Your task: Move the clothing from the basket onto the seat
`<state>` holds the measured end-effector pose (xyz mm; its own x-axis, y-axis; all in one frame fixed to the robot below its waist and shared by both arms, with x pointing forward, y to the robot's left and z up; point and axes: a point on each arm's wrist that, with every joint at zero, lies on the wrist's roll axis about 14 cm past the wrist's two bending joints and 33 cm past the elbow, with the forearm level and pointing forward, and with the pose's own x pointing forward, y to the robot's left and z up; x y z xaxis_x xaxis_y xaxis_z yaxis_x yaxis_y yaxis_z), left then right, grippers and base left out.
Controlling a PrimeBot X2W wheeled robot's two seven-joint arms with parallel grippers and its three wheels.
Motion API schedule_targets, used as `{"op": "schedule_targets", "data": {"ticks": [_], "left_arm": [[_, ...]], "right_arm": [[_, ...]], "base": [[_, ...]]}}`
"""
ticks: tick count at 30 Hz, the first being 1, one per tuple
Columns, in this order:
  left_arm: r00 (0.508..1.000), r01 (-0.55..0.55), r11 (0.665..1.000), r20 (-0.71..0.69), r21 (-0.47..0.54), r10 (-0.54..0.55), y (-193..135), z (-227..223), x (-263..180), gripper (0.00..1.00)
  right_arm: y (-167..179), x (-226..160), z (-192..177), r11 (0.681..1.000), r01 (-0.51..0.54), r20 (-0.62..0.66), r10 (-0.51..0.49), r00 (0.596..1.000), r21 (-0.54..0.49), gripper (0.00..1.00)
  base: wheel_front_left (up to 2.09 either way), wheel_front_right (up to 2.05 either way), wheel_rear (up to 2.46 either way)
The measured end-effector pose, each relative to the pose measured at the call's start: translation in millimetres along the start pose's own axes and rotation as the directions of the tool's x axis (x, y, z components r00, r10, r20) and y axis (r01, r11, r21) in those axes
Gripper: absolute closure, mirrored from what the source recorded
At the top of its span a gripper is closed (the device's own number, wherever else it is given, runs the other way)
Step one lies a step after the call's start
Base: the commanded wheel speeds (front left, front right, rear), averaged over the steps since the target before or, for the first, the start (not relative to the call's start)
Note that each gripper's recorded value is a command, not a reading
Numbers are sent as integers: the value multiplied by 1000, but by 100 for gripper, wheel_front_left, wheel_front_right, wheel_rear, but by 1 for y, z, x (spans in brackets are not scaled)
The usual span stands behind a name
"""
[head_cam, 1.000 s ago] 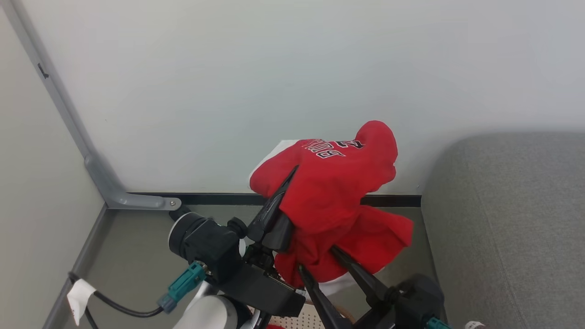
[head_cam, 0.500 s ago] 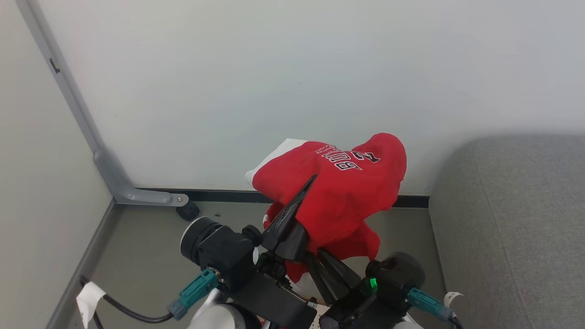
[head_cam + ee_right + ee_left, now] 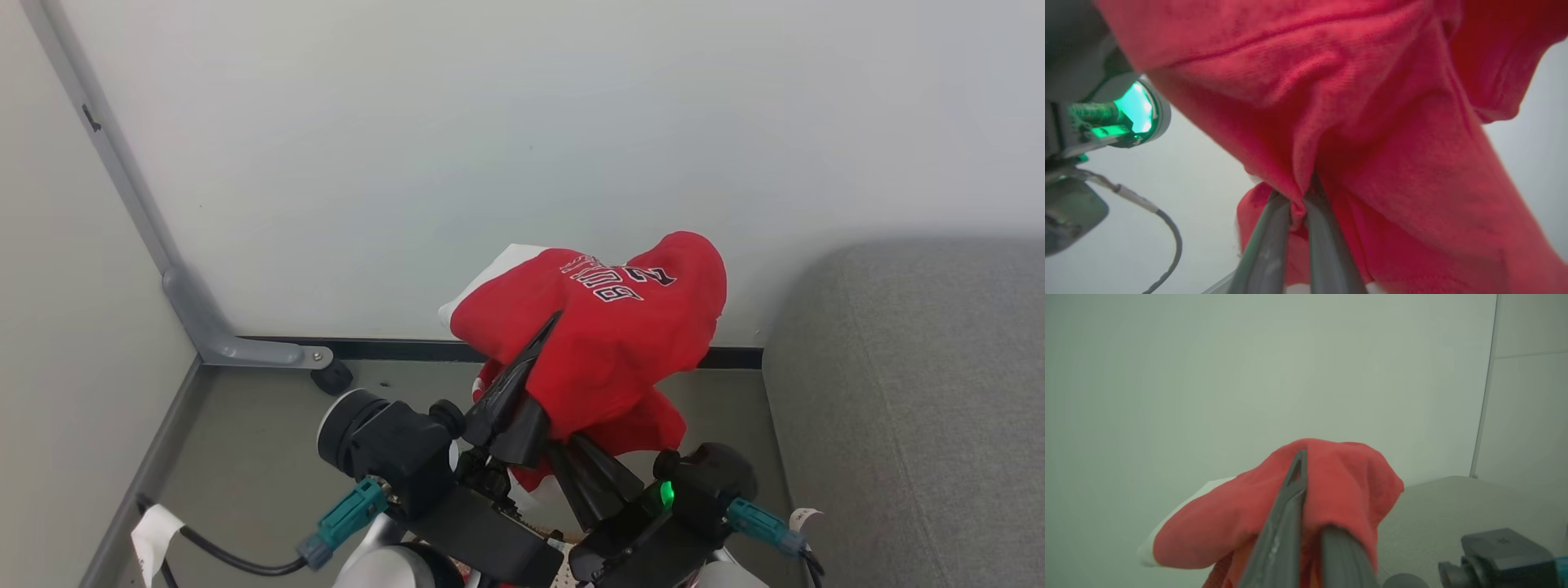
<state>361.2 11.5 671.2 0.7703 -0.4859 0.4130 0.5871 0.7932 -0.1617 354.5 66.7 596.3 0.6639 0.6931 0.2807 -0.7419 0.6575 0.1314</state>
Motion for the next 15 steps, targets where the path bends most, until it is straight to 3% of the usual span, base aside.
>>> {"op": "schedule_targets", "data": {"ticks": [1, 15], "left_arm": [[1000, 0, 1000, -4, -1, 0, 0, -1, 0, 0], [999, 18, 1000, -38, -10, -19, -6, -10, -9, 0]], "right_arm": [[-1, 1, 1, 1000, 3, 2, -3, 1000, -2, 100], [-63, -9, 17, 982, 184, 36, -182, 983, -51, 100]], "base": [[0, 0, 0], [0, 0, 0]]}}
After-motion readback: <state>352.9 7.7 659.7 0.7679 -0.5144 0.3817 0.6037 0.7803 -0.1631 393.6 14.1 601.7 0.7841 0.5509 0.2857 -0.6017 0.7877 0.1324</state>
